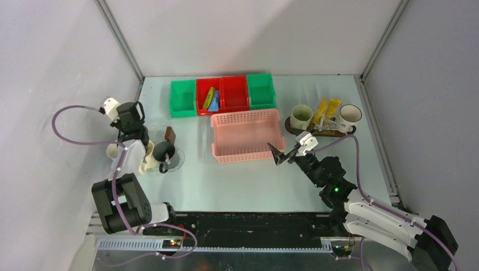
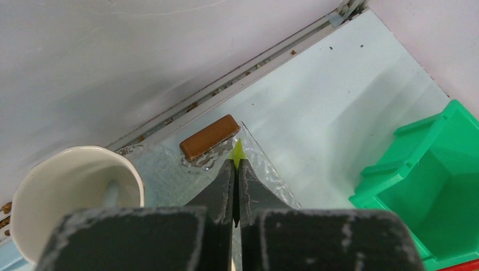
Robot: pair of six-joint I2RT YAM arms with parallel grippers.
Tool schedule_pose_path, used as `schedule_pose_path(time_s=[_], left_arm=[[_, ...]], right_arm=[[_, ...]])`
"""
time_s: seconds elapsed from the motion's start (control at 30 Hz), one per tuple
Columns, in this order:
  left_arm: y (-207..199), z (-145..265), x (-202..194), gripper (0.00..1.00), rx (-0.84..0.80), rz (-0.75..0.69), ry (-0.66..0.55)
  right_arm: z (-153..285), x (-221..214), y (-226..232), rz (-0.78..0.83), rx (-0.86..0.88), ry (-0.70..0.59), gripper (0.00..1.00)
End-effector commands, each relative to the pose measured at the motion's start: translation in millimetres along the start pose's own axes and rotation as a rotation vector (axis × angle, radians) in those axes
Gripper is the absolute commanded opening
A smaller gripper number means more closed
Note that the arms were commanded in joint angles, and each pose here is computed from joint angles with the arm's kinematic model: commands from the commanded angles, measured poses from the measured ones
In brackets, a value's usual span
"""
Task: Prepare toiletry sets of a toothbrush and toothpaste on the tray
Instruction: Place the toothpaste in the toothpaste holder.
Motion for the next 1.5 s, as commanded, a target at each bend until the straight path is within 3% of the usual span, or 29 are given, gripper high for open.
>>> schedule_pose_path(time_s=[0.0, 0.2, 0.53, 0.8, 0.93, 1.17, 1.47], left_arm=[[0, -6, 1, 0.04, 0.011, 0.04, -0.023], [0, -10, -7, 0.1, 0.02, 0.034, -0.003], [3, -6, -7, 0.34, 0.03, 0.033, 0.001], [3, 9, 15, 0.64, 0.002, 0.048, -0.038], [-4, 22, 36, 0.78, -0.073, 0.046, -0.074], [-22, 53, 68, 0.92, -0.209, 0.013, -0.123], [-89, 97, 88, 0.97, -0.486, -0.114, -0.156]], right_arm=[[0, 8, -2, -0.012, -0.014, -0.048, 0.99], [0, 9, -1, -0.013, -0.01, -0.049, 1.0], [0, 11, 0, -0.016, -0.004, -0.058, 0.99], [2, 13, 0, -0.021, 0.001, -0.07, 0.99], [2, 16, 1, -0.027, 0.006, -0.083, 0.99], [3, 20, 2, -0.036, 0.017, -0.099, 1.0], [3, 22, 1, -0.012, 0.016, -0.101, 0.99]])
Point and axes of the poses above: each gripper's point midway between its finger pads, its own z axis back along the fingers, its own y axis along the line the jaws close on, x = y × z, the point moved 6 cm from there along z, back along the fingers, and after that the axes turned 7 degrees about -z, right-handed, at the moved point
